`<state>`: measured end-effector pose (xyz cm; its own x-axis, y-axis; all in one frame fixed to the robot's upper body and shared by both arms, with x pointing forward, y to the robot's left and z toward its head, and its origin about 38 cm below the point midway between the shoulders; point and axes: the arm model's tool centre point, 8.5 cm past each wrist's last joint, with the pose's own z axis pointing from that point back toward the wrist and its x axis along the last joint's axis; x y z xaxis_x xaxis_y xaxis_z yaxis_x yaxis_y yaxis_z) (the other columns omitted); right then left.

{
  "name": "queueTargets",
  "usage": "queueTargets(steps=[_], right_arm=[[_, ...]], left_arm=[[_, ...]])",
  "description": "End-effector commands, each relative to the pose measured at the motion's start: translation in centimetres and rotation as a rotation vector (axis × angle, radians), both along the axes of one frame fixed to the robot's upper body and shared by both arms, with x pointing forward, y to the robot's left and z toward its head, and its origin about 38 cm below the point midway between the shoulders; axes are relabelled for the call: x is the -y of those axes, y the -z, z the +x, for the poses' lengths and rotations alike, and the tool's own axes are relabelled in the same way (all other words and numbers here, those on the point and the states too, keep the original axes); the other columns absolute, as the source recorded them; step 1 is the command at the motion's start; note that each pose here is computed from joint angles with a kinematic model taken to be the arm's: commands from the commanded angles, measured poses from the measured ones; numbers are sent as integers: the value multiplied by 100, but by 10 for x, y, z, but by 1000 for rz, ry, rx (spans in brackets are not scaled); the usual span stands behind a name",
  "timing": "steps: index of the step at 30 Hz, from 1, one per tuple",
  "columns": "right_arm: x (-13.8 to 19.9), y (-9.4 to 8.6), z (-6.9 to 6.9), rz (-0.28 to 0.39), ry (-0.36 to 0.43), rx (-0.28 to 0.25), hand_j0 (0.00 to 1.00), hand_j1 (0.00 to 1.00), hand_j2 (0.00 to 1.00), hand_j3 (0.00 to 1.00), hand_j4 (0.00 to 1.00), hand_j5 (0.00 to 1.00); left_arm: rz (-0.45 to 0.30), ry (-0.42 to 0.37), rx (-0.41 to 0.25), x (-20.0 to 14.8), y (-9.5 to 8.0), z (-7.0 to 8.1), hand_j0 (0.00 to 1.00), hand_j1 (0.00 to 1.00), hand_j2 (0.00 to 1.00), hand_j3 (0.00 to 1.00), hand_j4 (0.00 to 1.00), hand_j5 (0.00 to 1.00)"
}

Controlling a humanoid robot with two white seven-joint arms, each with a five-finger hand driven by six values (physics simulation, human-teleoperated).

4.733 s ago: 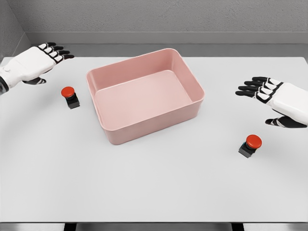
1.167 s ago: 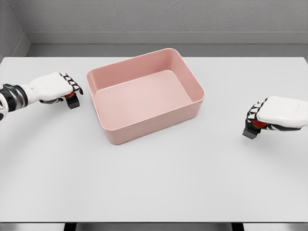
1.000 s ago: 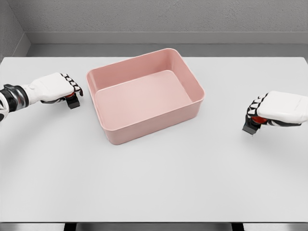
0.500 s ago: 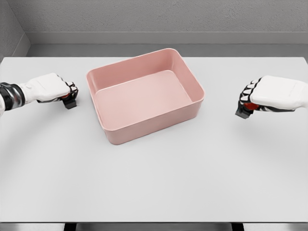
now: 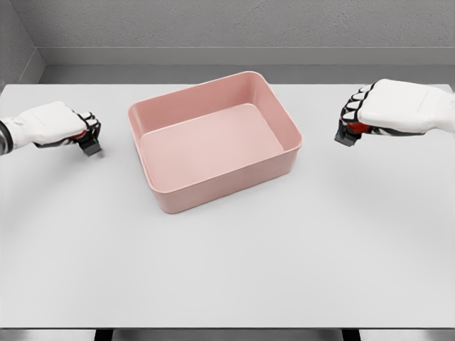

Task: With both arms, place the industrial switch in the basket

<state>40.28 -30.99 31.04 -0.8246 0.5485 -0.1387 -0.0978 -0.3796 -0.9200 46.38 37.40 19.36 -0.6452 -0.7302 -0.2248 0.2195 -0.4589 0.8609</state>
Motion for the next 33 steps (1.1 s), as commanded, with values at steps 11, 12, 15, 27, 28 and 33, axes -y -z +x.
queueTargets(steps=[11, 12, 15, 27, 28, 33], right_arm=[[-52, -14, 14, 39, -101, 32, 50, 50, 50, 50, 50, 50], [-53, -15, 14, 41, -104, 35, 50, 50, 50, 50, 50, 50], [-61, -17, 16, 51, -106, 38, 50, 50, 50, 50, 50, 50], [-133, -17, 29, 64, -142, 27, 50, 50, 50, 50, 50, 50], [-136, -17, 30, 59, -144, 27, 50, 50, 50, 50, 50, 50], [-156, -8, 36, 56, -130, 7, 51, 51, 51, 51, 51, 51]], left_arm=[[-157, -39, 18, -17, -24, -6, 3, 3, 3, 3, 3, 3], [-186, -47, 13, -19, -23, -9, 3, 3, 3, 3, 3, 3], [-243, -47, 12, -18, -27, -9, 3, 3, 3, 3, 3, 3], [-320, 15, 58, 1, -46, -14, 3, 3, 3, 3, 3, 3], [-322, 24, 63, 4, -48, -14, 3, 3, 3, 3, 3, 3], [-349, 117, 89, 36, -59, -19, 3, 3, 3, 3, 3, 3]])
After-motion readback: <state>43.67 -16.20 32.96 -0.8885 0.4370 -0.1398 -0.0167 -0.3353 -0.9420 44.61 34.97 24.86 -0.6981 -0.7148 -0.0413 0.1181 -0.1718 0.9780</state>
